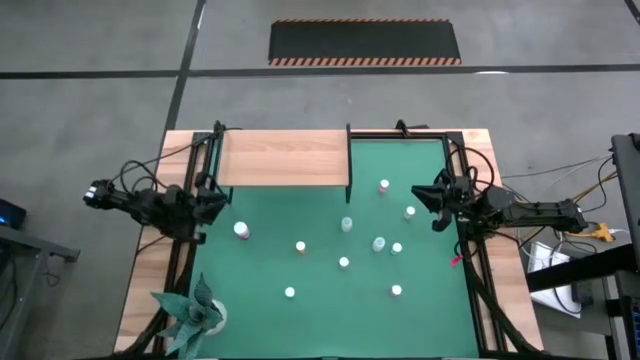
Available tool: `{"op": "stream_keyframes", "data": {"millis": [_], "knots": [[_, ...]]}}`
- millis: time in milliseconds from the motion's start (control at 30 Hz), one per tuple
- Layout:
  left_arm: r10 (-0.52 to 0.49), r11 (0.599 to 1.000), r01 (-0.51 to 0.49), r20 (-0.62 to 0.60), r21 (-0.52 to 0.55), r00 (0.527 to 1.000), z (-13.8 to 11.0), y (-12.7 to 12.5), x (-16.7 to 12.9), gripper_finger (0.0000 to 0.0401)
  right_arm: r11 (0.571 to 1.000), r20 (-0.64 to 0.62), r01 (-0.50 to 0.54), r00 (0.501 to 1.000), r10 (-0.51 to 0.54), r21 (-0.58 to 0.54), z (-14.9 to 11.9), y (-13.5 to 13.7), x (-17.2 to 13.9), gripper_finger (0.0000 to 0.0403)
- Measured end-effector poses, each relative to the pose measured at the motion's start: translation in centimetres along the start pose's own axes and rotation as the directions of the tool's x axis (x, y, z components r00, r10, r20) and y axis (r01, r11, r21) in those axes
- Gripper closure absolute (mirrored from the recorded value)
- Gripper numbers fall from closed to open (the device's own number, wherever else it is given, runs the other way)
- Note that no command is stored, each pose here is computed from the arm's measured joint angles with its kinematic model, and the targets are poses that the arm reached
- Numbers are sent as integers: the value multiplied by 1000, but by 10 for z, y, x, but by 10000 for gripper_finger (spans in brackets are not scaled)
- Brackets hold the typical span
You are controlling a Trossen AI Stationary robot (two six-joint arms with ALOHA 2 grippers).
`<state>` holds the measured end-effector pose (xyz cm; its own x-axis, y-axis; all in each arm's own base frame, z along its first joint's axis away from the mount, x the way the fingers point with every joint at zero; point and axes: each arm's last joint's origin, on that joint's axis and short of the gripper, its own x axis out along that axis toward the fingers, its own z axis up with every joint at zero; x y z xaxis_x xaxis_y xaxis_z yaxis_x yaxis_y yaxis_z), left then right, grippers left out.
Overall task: Pick and place medicine bottles onto shelf by color
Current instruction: Put the orange pill bottle on the shelf
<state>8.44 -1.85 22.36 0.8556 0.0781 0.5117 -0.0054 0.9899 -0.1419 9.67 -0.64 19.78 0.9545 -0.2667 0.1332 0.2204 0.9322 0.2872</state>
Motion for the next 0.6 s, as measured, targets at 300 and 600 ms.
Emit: {"op": "stream_keyframes", "data": {"millis": [300,600], "knots": [[27,1000,-26,69,-11,997,9,1,1,336,998,29,-6,1000,8,-70,3,1,0,371],[57,998,-55,151,-17,987,18,2,0,336,980,153,-98,980,125,-173,16,10,10,371]]}}
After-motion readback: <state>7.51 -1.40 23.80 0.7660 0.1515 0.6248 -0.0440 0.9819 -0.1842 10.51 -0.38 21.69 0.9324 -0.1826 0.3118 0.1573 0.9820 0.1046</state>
